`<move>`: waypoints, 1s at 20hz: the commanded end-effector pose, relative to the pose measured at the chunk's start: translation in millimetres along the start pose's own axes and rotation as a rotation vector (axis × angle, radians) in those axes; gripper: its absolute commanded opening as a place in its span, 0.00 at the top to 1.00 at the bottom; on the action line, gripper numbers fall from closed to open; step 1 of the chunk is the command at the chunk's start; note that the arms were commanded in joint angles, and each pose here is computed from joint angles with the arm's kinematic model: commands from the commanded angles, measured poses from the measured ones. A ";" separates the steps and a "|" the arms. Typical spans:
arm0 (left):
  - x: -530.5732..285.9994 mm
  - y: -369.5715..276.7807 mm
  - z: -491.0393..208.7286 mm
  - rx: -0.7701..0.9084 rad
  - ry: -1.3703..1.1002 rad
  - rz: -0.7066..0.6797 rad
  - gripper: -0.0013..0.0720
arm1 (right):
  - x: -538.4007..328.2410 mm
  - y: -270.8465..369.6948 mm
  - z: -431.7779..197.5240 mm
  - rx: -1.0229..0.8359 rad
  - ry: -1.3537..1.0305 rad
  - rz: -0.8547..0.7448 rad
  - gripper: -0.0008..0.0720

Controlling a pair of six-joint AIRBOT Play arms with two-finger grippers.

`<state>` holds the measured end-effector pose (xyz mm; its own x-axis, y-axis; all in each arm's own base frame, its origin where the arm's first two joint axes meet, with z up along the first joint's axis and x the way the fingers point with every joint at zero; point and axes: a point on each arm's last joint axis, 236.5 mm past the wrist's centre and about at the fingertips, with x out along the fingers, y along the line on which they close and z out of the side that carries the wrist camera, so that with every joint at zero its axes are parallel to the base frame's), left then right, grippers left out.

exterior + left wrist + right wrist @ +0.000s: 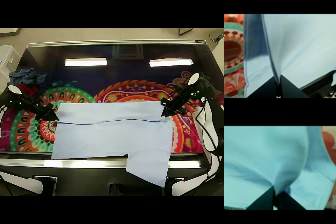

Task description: Fold the clothes and pants, and hang the long-sleeved shirts on hangers.

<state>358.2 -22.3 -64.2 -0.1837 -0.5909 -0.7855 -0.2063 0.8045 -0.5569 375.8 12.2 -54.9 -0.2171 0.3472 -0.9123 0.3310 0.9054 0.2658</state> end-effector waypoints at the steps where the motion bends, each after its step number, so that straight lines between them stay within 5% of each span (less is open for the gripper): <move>1: 6.9 6.3 -7.9 -0.007 0.028 0.005 0.94 | 7.5 -9.2 0.2 0.024 -0.001 -0.034 0.94; 13: 11.7 20.6 -4.8 -0.015 0.027 0.059 0.94 | 0.1 -23.7 5.0 0.032 -0.044 -0.103 0.93; 14: 12.1 17.8 -4.9 -0.014 0.028 0.049 0.86 | 0.0 -23.0 4.6 0.032 -0.043 -0.100 0.84; 16: 9.7 10.0 -12.5 -0.027 0.055 0.018 0.31 | -3.5 -18.1 -1.1 0.010 -0.030 -0.078 0.39; 20: -27.1 25.0 -33.4 -0.038 0.014 0.095 0.27 | -42.9 -44.7 -25.8 0.016 -0.046 -0.118 0.30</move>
<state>338.0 -6.3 -62.5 -0.2208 -0.5531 -0.8033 -0.2207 0.8307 -0.5112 362.3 -19.9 -41.2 -0.2078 0.2407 -0.9481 0.3167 0.9336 0.1676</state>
